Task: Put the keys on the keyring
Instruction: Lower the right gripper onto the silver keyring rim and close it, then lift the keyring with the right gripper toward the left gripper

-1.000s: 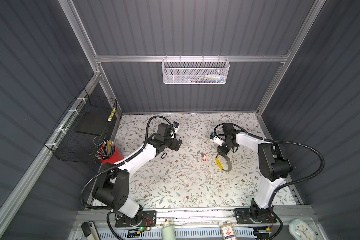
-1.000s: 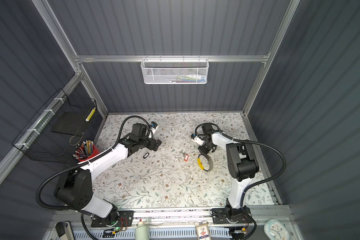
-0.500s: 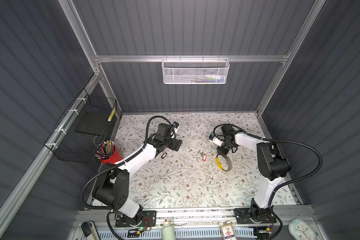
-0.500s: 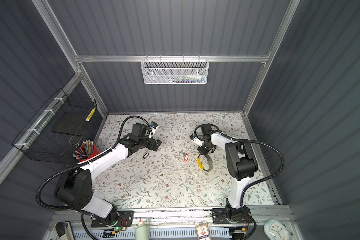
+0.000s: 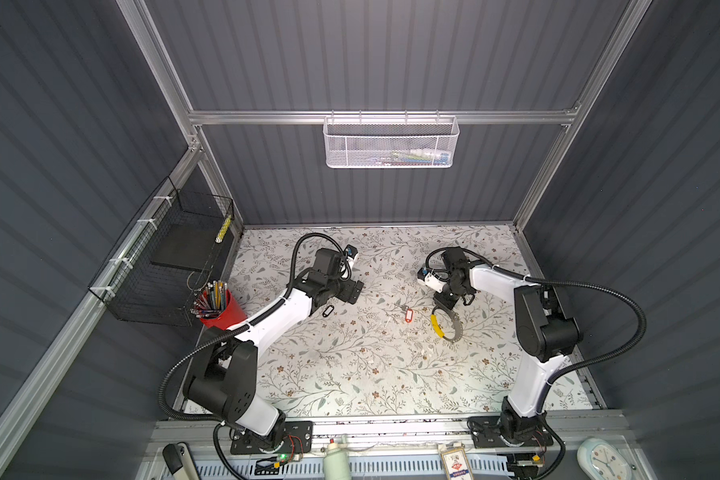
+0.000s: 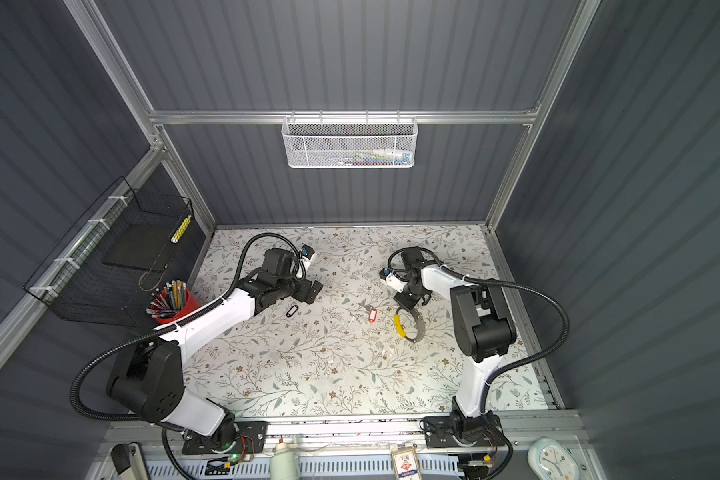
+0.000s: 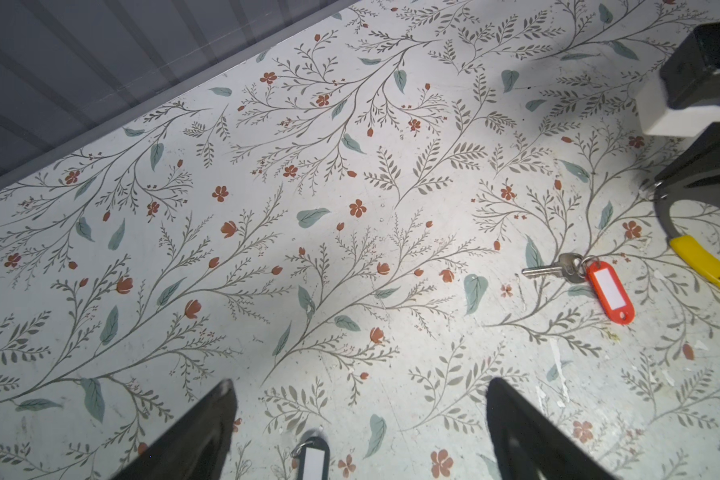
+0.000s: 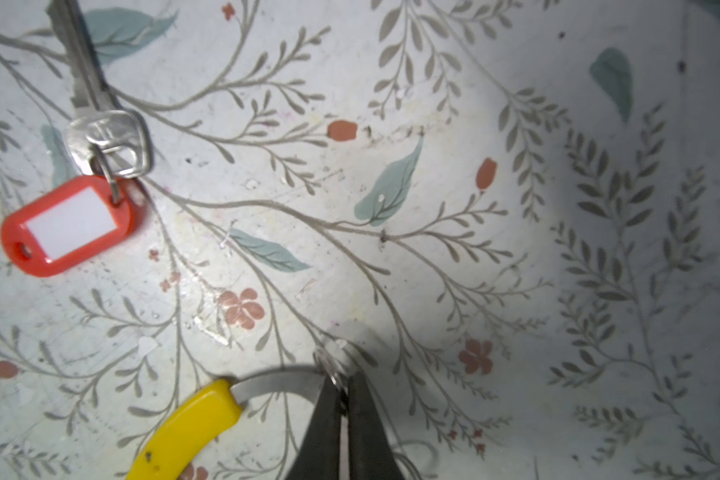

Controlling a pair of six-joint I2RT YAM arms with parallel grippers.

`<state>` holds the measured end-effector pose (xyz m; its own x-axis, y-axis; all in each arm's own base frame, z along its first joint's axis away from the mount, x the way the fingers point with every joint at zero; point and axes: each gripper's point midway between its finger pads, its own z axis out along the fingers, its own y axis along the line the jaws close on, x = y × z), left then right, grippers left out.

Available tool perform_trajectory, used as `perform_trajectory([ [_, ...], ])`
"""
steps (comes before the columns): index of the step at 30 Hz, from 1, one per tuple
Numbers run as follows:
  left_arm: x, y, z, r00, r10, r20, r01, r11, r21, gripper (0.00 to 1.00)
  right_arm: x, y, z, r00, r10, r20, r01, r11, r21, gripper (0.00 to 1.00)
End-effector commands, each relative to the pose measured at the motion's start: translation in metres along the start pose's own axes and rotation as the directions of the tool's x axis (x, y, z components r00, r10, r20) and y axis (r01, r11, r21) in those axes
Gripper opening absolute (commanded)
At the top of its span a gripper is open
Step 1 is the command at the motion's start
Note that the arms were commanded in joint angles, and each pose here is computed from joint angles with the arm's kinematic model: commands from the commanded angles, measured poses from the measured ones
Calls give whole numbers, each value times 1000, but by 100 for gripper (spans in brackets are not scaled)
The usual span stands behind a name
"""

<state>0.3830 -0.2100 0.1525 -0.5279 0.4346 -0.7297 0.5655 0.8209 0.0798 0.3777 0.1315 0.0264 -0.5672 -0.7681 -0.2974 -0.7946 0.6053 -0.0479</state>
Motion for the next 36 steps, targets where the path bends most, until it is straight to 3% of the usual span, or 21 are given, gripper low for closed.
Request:
perform_trajectory([
  [1,-6,-3,-10,1000,-5,29,5,1000,5,94,-3,6,-11,1000,-28,10,28,1000,2,6],
  [10,-12,-11,-20,997,-14,71,10,999,47,94,-22,16,-52,982,-131,136,120,989,83,3],
  [16,-31,-32,-41,972,9,236,-48,986,158,89,-45,36,-94,925,-231,302,196,970,141,4],
  [18,-37,-43,-50,954,34,298,-100,974,206,86,-54,46,-110,891,-258,372,216,965,152,6],
  [21,-48,-53,-63,929,44,368,-141,960,243,84,-70,65,-136,803,-327,498,275,945,177,7],
  [24,-59,-61,-75,909,47,415,-176,944,278,80,-83,72,-163,731,-326,600,254,945,204,7],
  [30,-69,-83,-95,852,124,509,-313,900,303,75,-95,95,-202,550,-425,718,322,902,287,5],
  [36,-72,-114,-117,761,236,604,-492,818,299,66,-101,108,-227,433,-445,784,336,887,317,5],
])
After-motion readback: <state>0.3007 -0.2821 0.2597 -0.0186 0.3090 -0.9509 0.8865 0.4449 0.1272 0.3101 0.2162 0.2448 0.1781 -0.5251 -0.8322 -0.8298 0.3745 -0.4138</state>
